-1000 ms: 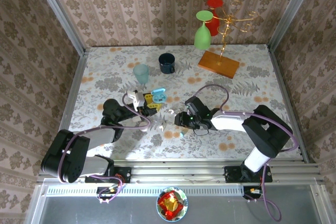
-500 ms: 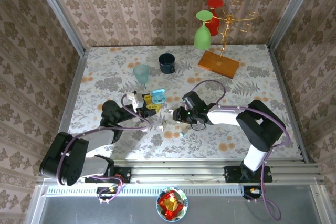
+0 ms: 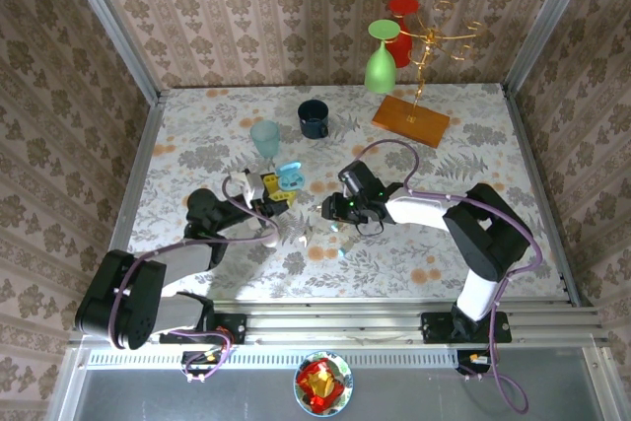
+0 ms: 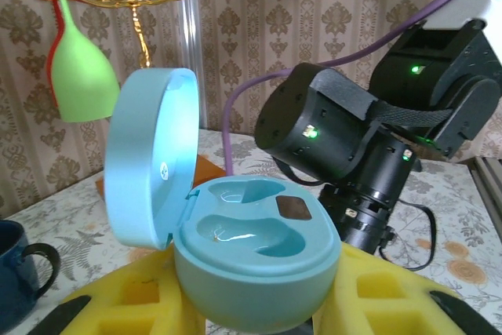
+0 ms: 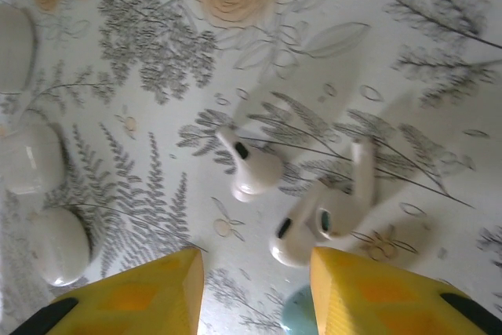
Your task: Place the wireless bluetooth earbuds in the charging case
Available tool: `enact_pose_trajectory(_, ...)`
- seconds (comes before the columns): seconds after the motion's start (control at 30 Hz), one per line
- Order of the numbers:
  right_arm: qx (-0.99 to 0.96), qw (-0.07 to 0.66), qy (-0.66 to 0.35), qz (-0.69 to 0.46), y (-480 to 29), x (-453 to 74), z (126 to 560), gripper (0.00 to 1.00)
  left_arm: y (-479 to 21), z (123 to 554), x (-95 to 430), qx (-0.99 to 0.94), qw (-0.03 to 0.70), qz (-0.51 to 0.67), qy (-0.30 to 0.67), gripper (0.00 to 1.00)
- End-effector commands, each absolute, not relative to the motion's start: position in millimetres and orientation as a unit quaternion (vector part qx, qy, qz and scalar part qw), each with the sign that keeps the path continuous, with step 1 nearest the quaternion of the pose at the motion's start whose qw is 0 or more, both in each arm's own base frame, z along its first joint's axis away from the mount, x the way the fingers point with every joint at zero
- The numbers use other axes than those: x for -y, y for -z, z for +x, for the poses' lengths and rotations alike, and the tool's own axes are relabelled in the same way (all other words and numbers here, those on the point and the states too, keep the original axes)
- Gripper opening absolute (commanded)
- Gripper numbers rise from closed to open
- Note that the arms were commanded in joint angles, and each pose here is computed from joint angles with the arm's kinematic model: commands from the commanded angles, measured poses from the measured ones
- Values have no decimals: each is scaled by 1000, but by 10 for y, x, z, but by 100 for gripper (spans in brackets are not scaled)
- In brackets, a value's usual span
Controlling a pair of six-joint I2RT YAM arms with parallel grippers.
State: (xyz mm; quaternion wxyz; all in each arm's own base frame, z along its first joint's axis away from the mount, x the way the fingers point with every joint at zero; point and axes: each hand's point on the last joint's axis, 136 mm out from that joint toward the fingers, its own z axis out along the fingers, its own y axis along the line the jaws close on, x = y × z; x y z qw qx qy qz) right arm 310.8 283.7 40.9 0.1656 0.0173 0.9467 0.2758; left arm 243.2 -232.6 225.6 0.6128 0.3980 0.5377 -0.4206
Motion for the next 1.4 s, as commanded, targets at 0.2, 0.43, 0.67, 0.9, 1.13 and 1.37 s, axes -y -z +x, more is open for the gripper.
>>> enact_pose_trajectory(0.2,-954,148,-260,33,-316,-2730,2895,42,-2396,2414,2274,-514,637,402,409,26)
enact_pose_trajectory(0.43,-948,141,-283,32,-282,-2884,2934,41,-2377,2409,2271,-517,637,401,408,26)
enact_pose_trajectory(0.67,-950,142,-279,21,-302,-2931,3000,39,-2373,2402,2274,-516,637,402,408,26)
enact_pose_trajectory(0.9,-951,147,-273,15,-340,-2904,3002,39,-2345,2470,2201,-525,654,388,383,26)
enact_pose_trajectory(1.13,-964,179,-192,-34,-459,-2735,2988,42,-2316,2641,2055,-540,672,368,348,26)
enact_pose_trajectory(1.37,-966,230,-9,-115,-635,-2481,2982,44,-2286,2874,1739,-561,693,340,300,26)
